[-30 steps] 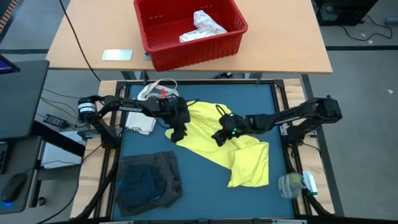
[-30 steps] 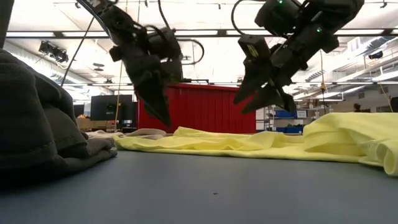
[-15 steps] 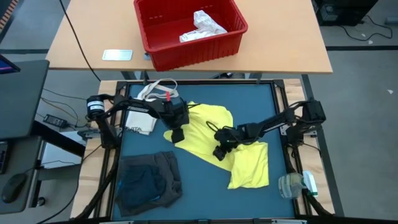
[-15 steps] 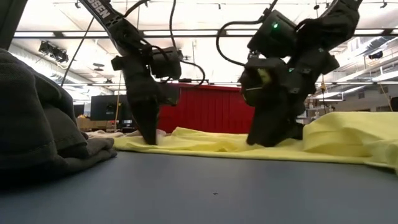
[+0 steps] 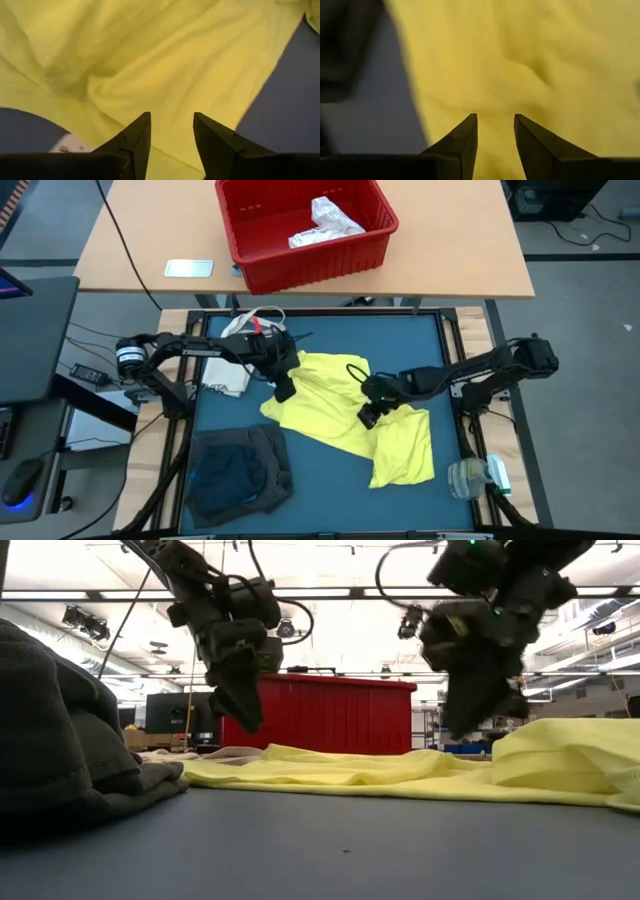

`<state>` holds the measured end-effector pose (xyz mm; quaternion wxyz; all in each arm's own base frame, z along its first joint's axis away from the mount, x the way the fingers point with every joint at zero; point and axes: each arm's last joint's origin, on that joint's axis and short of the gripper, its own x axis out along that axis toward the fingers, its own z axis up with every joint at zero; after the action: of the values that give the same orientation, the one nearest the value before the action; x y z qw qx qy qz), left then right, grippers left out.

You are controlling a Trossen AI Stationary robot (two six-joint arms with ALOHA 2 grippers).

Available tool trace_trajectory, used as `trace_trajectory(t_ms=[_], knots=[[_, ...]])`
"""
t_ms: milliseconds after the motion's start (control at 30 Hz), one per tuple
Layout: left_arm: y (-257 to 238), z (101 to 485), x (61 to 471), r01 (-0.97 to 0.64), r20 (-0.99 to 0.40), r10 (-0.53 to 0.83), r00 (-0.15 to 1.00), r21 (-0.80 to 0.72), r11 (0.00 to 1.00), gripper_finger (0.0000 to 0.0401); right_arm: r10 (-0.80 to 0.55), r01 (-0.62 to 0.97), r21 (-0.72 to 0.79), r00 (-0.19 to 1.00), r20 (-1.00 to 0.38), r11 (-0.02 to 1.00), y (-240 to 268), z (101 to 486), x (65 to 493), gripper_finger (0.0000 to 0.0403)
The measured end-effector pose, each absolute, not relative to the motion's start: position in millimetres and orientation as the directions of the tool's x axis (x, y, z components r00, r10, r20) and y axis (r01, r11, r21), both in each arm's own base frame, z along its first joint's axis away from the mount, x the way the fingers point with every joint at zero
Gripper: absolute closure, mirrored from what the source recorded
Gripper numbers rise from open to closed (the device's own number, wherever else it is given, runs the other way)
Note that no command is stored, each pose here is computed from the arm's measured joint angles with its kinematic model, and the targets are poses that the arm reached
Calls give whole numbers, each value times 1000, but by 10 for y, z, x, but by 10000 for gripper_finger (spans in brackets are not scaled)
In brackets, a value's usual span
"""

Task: Fold laundry
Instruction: Fold the yellow shirt

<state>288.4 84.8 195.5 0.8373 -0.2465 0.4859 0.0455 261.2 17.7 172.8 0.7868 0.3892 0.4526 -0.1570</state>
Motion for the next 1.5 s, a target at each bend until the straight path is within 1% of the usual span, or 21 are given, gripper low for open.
trace_trajectory(t_ms=[133, 300, 400, 467, 567, 600, 667, 700, 767, 900, 1067, 1167, 1233, 1367, 1467, 1500], knots=[[888, 1935, 2887, -323, -837, -156, 525, -365, 873, 249, 124, 679, 394, 411, -903, 619, 154, 1668, 2477, 266], [900, 1853, 2919, -307, -846, -161, 509, -353, 884, 249, 112, 728, 304, 301, -947, 614, 117, 1423, 2322, 266], [908, 1799, 2942, -309, -850, -164, 500, -352, 883, 249, 112, 742, 284, 274, -955, 608, 31, 1281, 2242, 267], [916, 1769, 2966, -306, -848, -164, 505, -353, 884, 249, 121, 722, 289, 276, -953, 628, -43, 1230, 2196, 267], [928, 1711, 3005, -282, -845, -165, 508, -345, 895, 249, 122, 658, 295, 297, -947, 693, -215, 1221, 2146, 267], [938, 1686, 3010, -278, -849, -166, 502, -340, 899, 249, 90, 648, 275, 304, -948, 710, -309, 1229, 2134, 267], [962, 1639, 3023, -274, -851, -165, 498, -335, 901, 249, -35, 664, 187, 306, -951, 724, -529, 1286, 2128, 268], [978, 1623, 3025, -279, -852, -163, 497, -335, 900, 249, -71, 671, 167, 312, -947, 722, -630, 1330, 2135, 269], [1012, 1606, 3019, -291, -854, -159, 496, -336, 896, 249, -81, 705, 180, 319, -944, 686, -809, 1420, 2123, 272], [1056, 1609, 3012, -320, -850, -150, 505, -345, 882, 249, -11, 719, 329, 424, -906, 611, -994, 1707, 2156, 275], [1038, 1609, 3018, -320, -851, -153, 503, -348, 881, 249, 119, 716, 415, 427, -897, 562, -794, 1875, 2087, 279], [952, 1612, 3051, -290, -846, -173, 505, -355, 889, 249, 198, 730, 397, 348, -916, 556, -555, 1913, 2018, 282], [869, 1616, 3084, -263, -841, -185, 508, -356, 897, 249, 204, 730, 364, 303, -931, 579, -405, 1907, 1985, 284], [695, 1586, 3187, -210, -825, -208, 526, -363, 908, 248, 189, 738, 307, 242, -952, 601, -190, 1657, 1894, 289], [571, 1498, 3251, -213, -830, -226, 511, -377, 901, 248, 208, 767, 291, 208, -956, 571, -69, 1421, 1780, 295], [525, 1452, 3255, -222, -841, -237, 487, -382, 897, 249, 218, 771, 299, 210, -953, 562, -28, 1378, 1756, 298]])
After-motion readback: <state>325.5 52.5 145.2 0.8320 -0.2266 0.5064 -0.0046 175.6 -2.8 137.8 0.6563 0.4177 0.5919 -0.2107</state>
